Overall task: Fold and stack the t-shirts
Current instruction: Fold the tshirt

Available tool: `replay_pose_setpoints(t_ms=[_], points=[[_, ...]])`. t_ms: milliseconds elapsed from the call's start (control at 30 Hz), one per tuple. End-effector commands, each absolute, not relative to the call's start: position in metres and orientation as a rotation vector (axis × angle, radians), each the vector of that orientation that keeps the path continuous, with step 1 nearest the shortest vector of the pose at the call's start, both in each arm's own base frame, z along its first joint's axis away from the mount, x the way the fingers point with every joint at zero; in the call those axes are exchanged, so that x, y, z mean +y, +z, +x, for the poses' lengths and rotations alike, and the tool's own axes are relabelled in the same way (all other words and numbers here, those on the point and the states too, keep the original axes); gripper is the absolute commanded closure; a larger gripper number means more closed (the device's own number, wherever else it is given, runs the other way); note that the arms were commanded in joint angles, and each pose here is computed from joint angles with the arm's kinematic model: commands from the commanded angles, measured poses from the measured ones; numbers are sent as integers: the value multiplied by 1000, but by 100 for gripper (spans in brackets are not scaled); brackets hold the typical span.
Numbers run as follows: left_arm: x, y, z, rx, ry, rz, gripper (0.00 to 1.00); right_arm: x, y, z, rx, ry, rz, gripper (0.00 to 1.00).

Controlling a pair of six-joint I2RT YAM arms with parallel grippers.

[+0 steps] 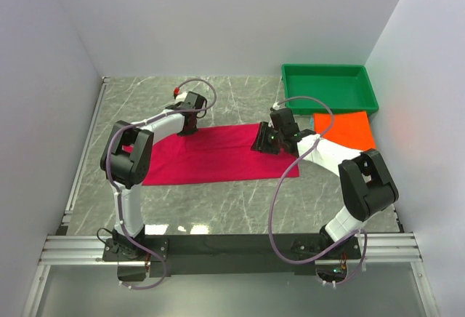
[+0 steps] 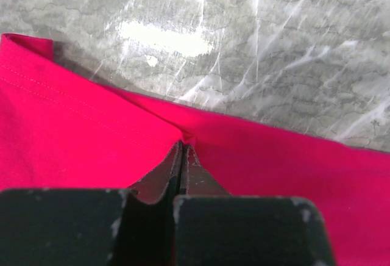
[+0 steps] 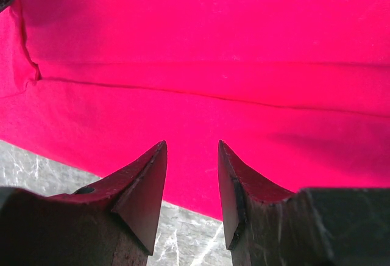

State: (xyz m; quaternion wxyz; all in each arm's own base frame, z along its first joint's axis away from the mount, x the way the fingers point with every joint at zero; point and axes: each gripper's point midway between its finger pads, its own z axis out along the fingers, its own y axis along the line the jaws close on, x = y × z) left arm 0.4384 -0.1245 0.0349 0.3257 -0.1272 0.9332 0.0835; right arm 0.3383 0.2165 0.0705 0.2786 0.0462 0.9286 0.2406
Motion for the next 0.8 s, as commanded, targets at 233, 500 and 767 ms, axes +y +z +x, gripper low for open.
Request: replay_pose_setpoints(t_ms=[233, 500, 767], points=[[-143, 86, 429, 2358, 139, -287, 99, 210, 89, 344, 2423, 652, 129, 54], [-156, 66, 418, 2416, 70, -251, 99, 208, 85, 343, 2436, 645, 132, 54], [-169, 52, 408, 2478, -2, -216, 98, 208, 83, 343, 2443, 640, 136, 54]])
